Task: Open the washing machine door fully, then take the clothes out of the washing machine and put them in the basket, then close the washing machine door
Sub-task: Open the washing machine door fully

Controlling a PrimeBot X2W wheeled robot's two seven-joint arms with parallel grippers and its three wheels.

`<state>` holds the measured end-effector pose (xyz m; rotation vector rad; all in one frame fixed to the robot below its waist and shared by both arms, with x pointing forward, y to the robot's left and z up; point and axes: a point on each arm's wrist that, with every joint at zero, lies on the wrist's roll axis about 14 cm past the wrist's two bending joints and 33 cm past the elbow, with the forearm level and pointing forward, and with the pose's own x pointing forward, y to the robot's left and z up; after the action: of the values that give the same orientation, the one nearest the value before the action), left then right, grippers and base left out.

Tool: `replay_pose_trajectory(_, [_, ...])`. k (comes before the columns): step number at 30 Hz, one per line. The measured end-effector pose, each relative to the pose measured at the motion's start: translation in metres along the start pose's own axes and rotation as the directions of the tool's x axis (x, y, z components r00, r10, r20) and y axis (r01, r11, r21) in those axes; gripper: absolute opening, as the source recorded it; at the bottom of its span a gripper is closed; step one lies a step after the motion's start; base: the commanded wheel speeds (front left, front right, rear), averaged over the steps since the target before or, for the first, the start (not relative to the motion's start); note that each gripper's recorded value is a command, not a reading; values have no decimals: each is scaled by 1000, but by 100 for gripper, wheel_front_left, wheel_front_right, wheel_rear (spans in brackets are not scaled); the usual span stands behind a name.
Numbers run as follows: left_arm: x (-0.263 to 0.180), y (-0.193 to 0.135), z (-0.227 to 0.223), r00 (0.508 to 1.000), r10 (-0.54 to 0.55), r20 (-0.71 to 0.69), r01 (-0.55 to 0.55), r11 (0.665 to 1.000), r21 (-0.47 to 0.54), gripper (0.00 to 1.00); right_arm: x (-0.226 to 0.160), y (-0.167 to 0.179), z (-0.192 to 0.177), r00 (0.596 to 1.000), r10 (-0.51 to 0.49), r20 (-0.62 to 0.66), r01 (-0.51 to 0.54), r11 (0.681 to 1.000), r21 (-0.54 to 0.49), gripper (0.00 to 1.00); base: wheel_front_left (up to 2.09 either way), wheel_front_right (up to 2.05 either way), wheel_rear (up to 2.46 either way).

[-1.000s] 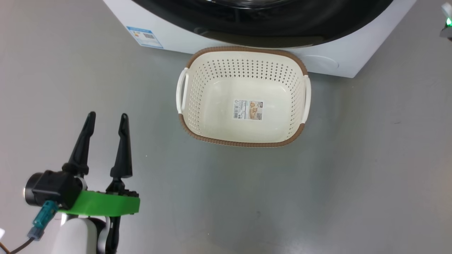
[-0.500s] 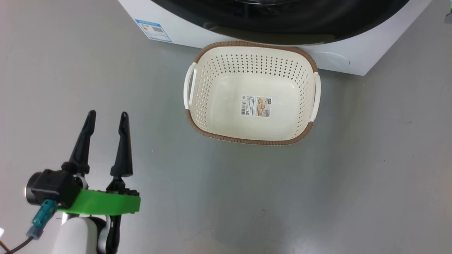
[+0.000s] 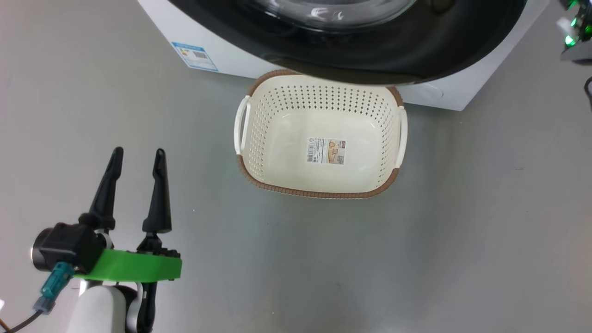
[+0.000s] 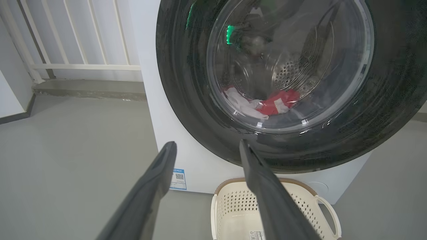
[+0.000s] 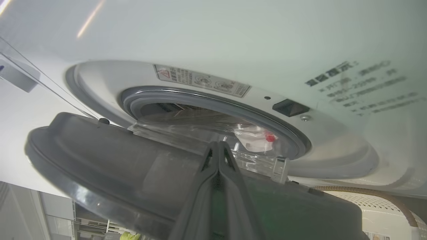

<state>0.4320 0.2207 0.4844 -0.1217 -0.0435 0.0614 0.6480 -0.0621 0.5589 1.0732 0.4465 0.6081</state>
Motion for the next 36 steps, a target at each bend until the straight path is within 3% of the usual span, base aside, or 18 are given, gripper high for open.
replay_pose_trajectory(21, [-5, -11, 6, 1000, -26, 14, 26, 999, -19, 100, -29, 12, -55, 980, 47, -194, -34, 997, 66, 0, 0, 0, 0])
replay_pose_trajectory(36, [-8, -16, 10, 999, -42, 24, 43, 999, -25, 100, -42, 24, -70, 973, 64, -221, -54, 997, 49, 0, 0, 0, 0])
